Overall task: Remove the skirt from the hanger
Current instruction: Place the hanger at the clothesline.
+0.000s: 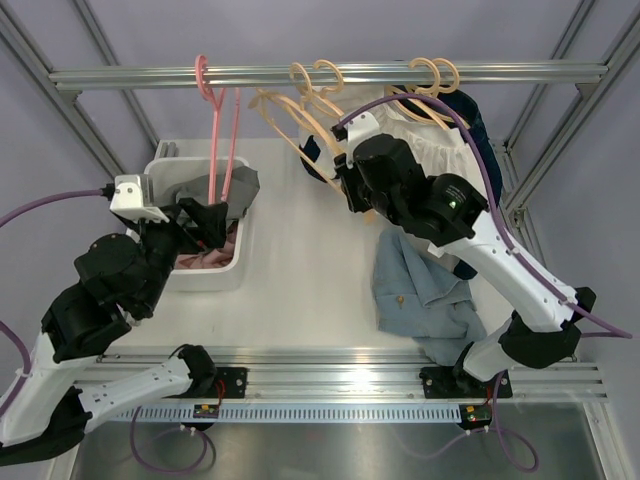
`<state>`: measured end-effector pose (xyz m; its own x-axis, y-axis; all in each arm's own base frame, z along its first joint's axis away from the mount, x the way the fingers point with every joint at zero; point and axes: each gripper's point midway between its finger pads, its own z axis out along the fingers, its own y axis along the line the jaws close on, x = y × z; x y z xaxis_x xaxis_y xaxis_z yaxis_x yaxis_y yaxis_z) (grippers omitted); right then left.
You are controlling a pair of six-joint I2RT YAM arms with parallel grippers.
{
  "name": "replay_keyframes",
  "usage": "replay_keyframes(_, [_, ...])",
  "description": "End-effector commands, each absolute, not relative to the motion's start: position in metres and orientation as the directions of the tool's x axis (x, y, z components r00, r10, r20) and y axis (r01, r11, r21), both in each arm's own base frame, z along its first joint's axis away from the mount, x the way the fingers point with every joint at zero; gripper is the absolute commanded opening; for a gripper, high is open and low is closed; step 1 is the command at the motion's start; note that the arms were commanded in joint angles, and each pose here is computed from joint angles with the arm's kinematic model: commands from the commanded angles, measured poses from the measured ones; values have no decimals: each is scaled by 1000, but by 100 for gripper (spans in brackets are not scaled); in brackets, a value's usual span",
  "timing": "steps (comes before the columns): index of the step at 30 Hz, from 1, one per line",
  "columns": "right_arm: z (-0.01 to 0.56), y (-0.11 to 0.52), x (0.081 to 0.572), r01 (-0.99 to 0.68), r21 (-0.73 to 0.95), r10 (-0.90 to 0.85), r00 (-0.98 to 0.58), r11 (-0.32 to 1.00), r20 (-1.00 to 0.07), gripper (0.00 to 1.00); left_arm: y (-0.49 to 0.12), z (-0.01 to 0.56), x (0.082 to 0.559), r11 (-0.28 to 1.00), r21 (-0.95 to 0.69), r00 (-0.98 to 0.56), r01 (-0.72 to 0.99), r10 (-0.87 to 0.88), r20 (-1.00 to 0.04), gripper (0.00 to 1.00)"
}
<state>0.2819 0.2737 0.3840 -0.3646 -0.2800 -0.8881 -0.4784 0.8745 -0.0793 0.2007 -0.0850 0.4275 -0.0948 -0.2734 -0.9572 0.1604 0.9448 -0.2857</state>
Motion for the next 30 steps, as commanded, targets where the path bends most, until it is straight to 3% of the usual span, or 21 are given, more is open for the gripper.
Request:
replay_keyframes(1, [439, 268, 294, -421, -64, -177, -234, 905, -956, 0, -89, 434, 202, 934, -307, -72, 182, -299, -951, 99])
replay_keyframes(13, [425, 306, 332, -458, -59, -200, -267, 887, -943, 0, -99, 430, 194, 913, -313, -91, 260, -300, -950, 99])
replay_keyframes(30, [386, 310, 329, -491, 115, -125, -429, 864, -895, 0, -121, 427, 187, 878, -314, -146, 362, -279, -949, 99])
